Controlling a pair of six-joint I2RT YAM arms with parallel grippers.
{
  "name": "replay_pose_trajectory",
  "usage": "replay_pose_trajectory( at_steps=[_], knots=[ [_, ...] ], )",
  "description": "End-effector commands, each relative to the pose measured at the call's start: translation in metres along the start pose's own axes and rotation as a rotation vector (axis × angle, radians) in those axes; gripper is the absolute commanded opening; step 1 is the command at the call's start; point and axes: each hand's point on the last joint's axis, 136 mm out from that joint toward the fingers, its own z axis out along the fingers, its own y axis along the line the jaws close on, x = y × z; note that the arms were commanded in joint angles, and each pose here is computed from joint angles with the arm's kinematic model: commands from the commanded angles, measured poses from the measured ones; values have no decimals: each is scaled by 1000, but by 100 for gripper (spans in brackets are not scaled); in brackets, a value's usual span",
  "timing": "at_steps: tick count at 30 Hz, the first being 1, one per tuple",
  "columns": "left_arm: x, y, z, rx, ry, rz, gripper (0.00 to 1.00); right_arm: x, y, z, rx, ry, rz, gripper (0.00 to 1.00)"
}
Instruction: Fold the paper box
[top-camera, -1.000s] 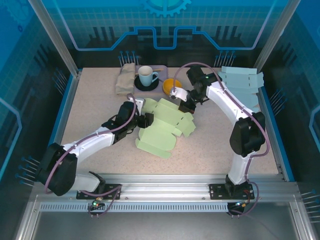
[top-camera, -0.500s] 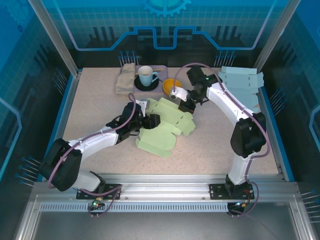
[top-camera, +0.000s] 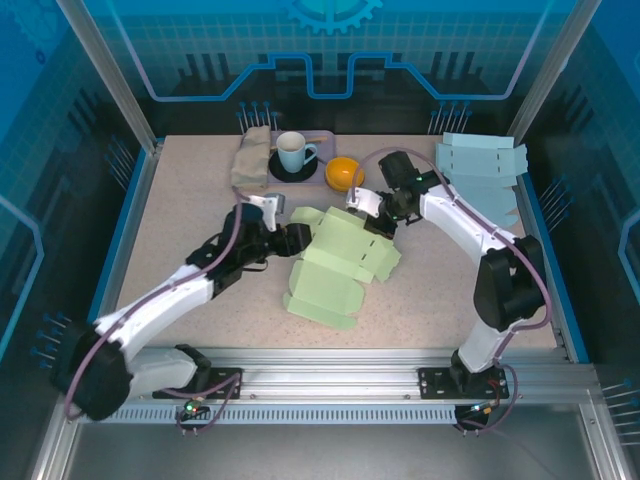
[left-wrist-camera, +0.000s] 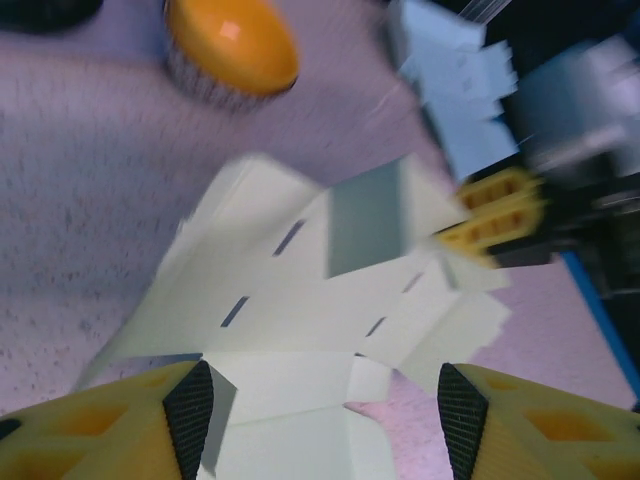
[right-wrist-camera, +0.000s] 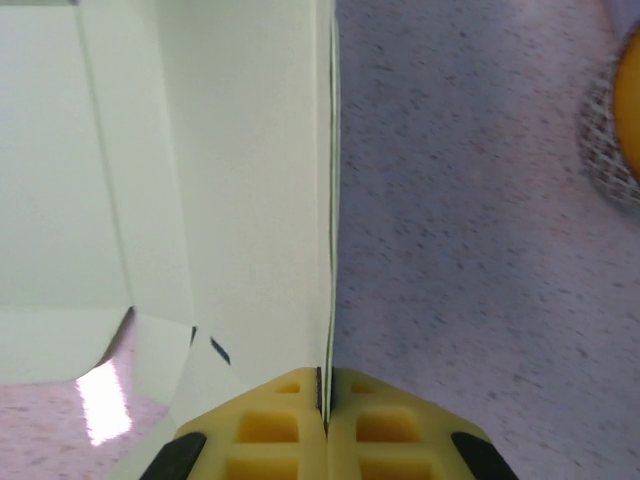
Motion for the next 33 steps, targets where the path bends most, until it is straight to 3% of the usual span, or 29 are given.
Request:
replay_pose_trajectory(
  at_steps=[1,10,16,24,33],
  knots=[
    [-13,3,-36,-51,-53,56,65,-17,-23,-13,213,-12,-163,0],
    [1,77,-70,-344,-142,-30,58,-51,-12,-17,451,-45,-614,0],
    [27,94,-54,-335,-129,-89,53,-60,-11,-23,600,-79,-727,0],
    [54,110,-31,-301,-125,-75,47,-45,12,-2,517,-94,-739,0],
    [75,99,-2,-215,-11,33,49,-36,15,23,423,-47,-758,0]
  ],
)
